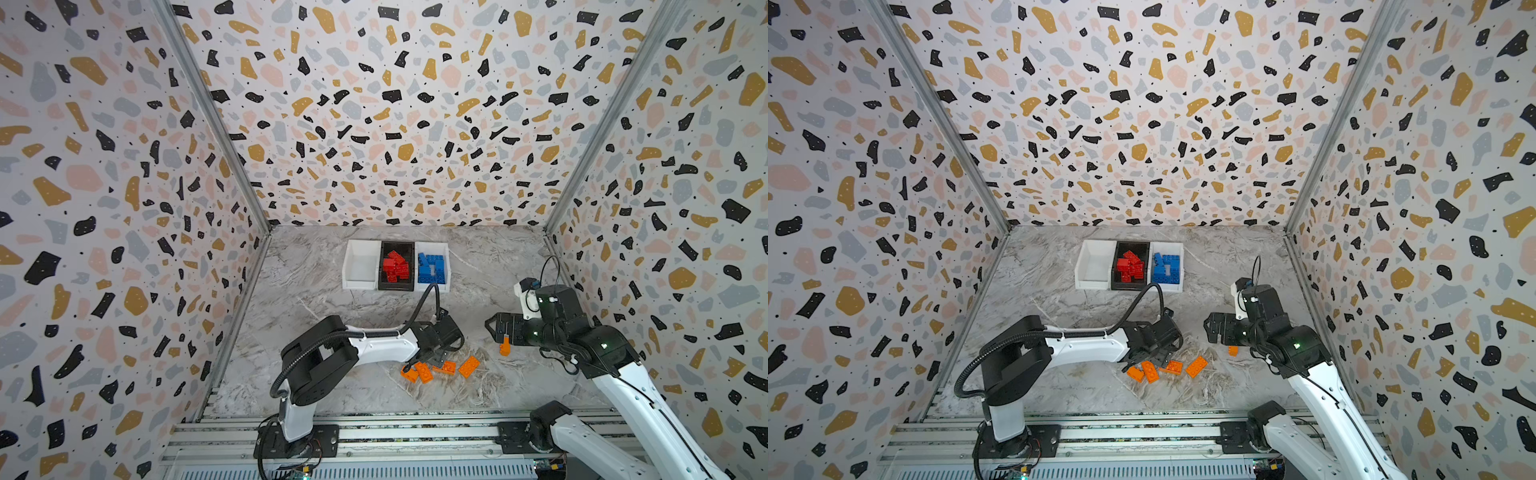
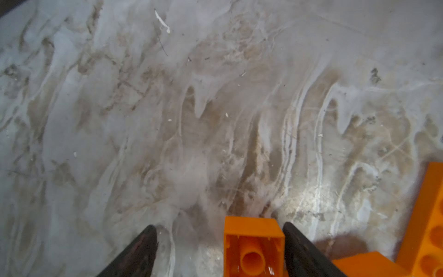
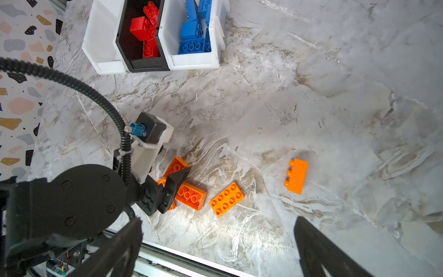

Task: Sort the legos into containers by color
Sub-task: 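Lower the left gripper onto an orange brick while the right gripper withdraws, then carry the orange brick with the left gripper and drop it into the empty white bin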

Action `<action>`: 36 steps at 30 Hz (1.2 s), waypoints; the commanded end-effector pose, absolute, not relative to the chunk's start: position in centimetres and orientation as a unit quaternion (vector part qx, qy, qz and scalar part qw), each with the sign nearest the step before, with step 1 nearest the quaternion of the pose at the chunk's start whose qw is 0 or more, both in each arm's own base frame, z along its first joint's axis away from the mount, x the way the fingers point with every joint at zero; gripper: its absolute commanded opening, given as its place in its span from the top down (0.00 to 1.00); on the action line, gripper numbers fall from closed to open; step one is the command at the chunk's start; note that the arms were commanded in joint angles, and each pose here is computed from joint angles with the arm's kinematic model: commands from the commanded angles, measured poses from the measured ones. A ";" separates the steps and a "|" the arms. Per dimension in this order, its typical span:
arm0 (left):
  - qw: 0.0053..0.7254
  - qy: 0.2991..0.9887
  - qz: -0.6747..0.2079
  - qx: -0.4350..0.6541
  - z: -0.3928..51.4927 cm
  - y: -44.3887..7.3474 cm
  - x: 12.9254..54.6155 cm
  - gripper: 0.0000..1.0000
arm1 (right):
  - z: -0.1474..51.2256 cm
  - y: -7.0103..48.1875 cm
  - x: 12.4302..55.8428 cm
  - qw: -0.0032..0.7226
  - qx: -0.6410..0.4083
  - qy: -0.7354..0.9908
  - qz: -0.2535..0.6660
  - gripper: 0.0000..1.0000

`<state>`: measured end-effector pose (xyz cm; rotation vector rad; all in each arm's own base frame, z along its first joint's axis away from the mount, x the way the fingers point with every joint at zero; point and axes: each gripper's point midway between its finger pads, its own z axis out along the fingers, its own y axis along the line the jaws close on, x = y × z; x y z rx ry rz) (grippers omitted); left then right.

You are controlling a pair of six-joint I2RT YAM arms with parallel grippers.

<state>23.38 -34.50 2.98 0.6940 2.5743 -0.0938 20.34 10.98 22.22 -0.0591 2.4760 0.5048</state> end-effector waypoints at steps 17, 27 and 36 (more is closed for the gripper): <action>0.220 0.943 -0.022 0.249 1.7 -33.2 22.8 0.65 | 22.4 11.0 20.3 0.306 -0.025 0.932 0.195 0.01; 0.263 0.942 -0.005 0.207 7.0 -28.6 27.8 0.74 | 23.4 13.0 23.3 0.312 -0.023 0.923 0.223 0.01; 0.327 0.940 0.010 0.100 13.9 -20.7 39.4 0.76 | 25.3 16.3 28.0 0.317 -0.037 0.912 0.256 0.00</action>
